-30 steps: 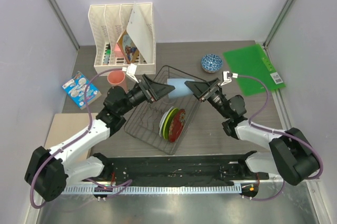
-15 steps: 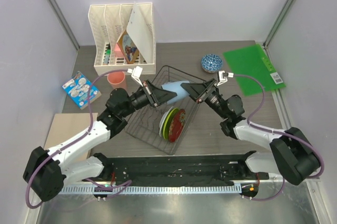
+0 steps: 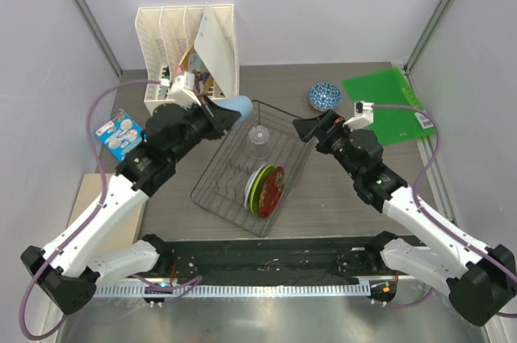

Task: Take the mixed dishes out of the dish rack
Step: Place the cup at the center of the board, then pick up the cup from the dish rack.

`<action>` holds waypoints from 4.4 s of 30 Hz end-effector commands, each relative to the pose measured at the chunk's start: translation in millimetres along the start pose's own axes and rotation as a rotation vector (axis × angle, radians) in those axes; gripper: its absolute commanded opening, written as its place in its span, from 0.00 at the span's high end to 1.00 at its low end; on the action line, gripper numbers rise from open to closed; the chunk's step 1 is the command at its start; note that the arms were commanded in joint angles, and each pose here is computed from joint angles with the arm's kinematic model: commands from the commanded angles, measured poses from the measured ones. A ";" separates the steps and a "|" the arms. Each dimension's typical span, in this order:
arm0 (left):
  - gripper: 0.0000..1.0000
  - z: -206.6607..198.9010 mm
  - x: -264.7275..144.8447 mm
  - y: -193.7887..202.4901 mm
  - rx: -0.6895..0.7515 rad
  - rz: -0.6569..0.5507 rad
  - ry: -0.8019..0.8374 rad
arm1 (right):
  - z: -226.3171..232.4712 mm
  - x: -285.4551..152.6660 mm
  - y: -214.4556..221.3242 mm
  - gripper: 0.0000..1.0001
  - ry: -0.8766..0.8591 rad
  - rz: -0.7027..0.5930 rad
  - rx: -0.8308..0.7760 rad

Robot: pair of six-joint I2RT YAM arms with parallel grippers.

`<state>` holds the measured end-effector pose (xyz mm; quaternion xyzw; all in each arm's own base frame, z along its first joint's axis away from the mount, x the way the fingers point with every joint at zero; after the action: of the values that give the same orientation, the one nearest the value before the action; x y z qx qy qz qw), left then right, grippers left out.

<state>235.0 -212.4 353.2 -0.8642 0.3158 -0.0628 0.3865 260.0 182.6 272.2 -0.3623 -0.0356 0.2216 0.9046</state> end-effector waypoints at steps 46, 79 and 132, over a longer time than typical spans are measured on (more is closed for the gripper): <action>0.97 234.8 70.0 -70.0 0.150 0.307 -1.038 | -61.4 -28.3 23.6 0.01 0.250 0.088 -0.217; 0.00 64.0 9.0 3.6 0.190 -0.053 -0.417 | -30.4 16.1 28.9 0.01 0.147 0.191 -0.385; 0.00 83.2 -38.1 32.0 0.155 -0.068 -0.339 | 48.8 55.2 20.2 0.98 0.003 0.062 -0.488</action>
<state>207.8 -143.7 255.8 -0.8206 0.2270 0.0873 0.5171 305.7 269.4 218.0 -0.6355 0.0233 0.3341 0.6957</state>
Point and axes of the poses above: each gripper's point midway between its finger pads, its own x axis out along the fingers, its own z axis along the line the jaws close on, y = z × x, the point moved 5 cm from there along -x, back along the fingers, and after that the axes turned 1 degree about -x, right-handed, at the moved point
